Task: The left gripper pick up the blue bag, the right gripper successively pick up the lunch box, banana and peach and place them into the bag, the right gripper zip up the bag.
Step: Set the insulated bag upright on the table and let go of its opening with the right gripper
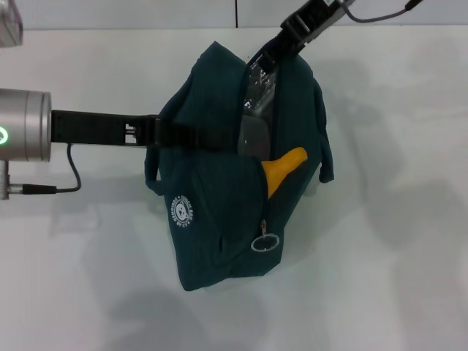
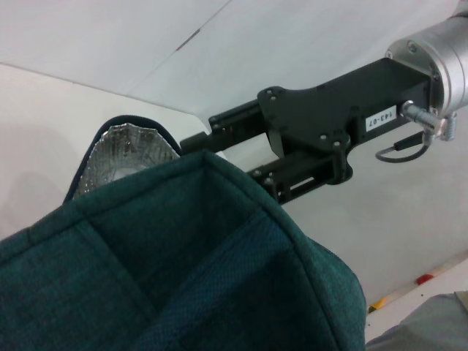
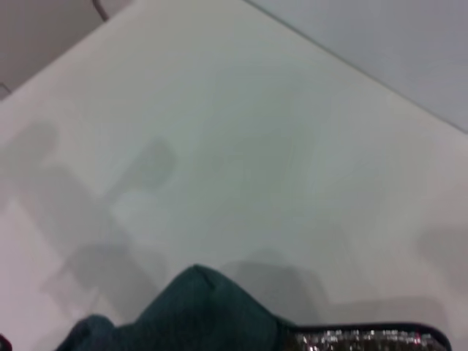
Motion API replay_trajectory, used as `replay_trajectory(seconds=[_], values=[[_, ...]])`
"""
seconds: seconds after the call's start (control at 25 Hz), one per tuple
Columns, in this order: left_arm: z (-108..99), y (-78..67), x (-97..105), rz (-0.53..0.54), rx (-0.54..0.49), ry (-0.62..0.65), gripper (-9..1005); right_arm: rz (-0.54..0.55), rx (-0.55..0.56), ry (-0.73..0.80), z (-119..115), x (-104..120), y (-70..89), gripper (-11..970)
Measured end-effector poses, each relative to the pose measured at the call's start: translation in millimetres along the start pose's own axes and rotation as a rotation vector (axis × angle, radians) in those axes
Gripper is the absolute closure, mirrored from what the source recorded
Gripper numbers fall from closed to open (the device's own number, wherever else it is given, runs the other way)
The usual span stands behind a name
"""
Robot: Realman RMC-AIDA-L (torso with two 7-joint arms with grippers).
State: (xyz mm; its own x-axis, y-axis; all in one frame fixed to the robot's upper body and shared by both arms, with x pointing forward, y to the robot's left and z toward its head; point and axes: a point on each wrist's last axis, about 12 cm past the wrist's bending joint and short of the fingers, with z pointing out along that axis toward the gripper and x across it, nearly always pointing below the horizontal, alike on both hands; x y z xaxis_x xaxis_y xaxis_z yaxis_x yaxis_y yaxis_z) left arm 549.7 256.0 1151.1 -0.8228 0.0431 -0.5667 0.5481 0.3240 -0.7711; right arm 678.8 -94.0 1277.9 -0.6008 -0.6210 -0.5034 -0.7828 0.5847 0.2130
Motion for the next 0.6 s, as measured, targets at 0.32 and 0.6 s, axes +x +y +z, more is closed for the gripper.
replay_trajectory(seconds=[0.32,0.6], values=[[1.0,0.0,-0.4,-0.002,0.004,0.0,960,0.012,-0.013,0.034,8.9,7.4,-0.2,343],[0.1,1.0,1.2,-0.004,0.0,-0.001,960,0.0,-0.013,0.1,15.0,13.3,3.1,344]])
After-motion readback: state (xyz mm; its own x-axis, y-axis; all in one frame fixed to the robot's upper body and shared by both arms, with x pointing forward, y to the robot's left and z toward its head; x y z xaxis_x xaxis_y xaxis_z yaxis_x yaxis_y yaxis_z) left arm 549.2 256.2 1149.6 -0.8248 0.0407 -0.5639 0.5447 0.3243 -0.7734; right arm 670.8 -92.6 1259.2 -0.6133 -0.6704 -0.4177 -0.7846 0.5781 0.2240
